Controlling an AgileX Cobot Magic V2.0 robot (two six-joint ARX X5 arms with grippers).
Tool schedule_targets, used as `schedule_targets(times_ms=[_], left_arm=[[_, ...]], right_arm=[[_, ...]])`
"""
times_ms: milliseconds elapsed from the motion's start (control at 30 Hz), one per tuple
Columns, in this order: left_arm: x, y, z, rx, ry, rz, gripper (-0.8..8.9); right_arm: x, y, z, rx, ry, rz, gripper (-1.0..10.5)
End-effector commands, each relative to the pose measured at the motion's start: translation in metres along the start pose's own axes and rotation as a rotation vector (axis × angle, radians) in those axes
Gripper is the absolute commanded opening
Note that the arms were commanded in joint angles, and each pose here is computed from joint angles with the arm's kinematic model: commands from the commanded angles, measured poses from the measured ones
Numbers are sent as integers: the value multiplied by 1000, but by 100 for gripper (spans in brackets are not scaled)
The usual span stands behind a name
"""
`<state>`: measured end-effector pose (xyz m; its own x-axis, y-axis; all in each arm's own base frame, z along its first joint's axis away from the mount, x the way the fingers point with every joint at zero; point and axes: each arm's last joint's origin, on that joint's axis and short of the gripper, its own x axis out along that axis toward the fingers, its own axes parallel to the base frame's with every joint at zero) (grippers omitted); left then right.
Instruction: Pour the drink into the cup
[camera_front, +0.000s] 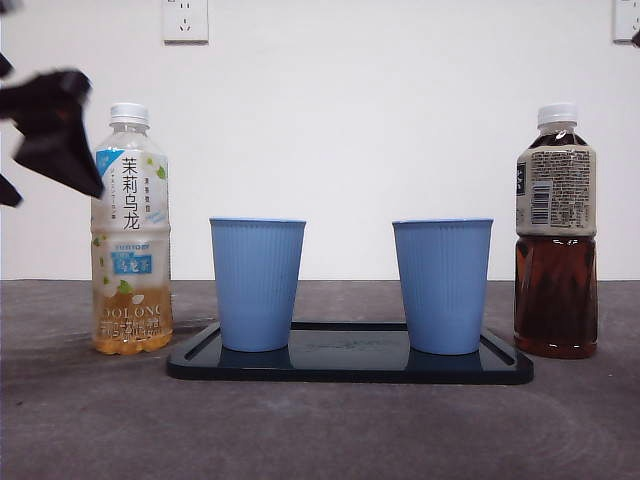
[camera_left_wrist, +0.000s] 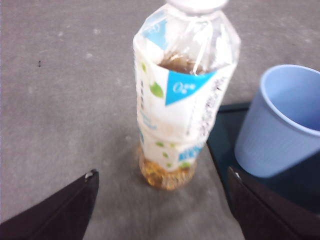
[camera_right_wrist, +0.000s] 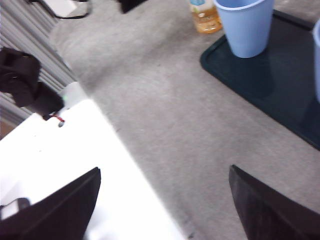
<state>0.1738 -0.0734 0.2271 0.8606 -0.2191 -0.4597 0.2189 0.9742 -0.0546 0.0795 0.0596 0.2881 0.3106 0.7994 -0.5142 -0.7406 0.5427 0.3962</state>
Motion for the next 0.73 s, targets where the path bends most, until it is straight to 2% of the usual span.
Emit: schedule_targets(times_ms=[33,367,633,733], left_arm=[[-18,-2,7,-16,-5,-49,405],[-78,-2,14,-76,32,-333,401],[-102,1,19,-75,0,-370,401],[-103,1,18,-75,3,-370,401]], right_arm=[[-2,2,3,-25,-12,-6,395],[-2,-3,4,-24,-22,-157,395],[-3,-7,4,-14,-32,-310,395],[-3,-8,4,-8,-35,-339,395]])
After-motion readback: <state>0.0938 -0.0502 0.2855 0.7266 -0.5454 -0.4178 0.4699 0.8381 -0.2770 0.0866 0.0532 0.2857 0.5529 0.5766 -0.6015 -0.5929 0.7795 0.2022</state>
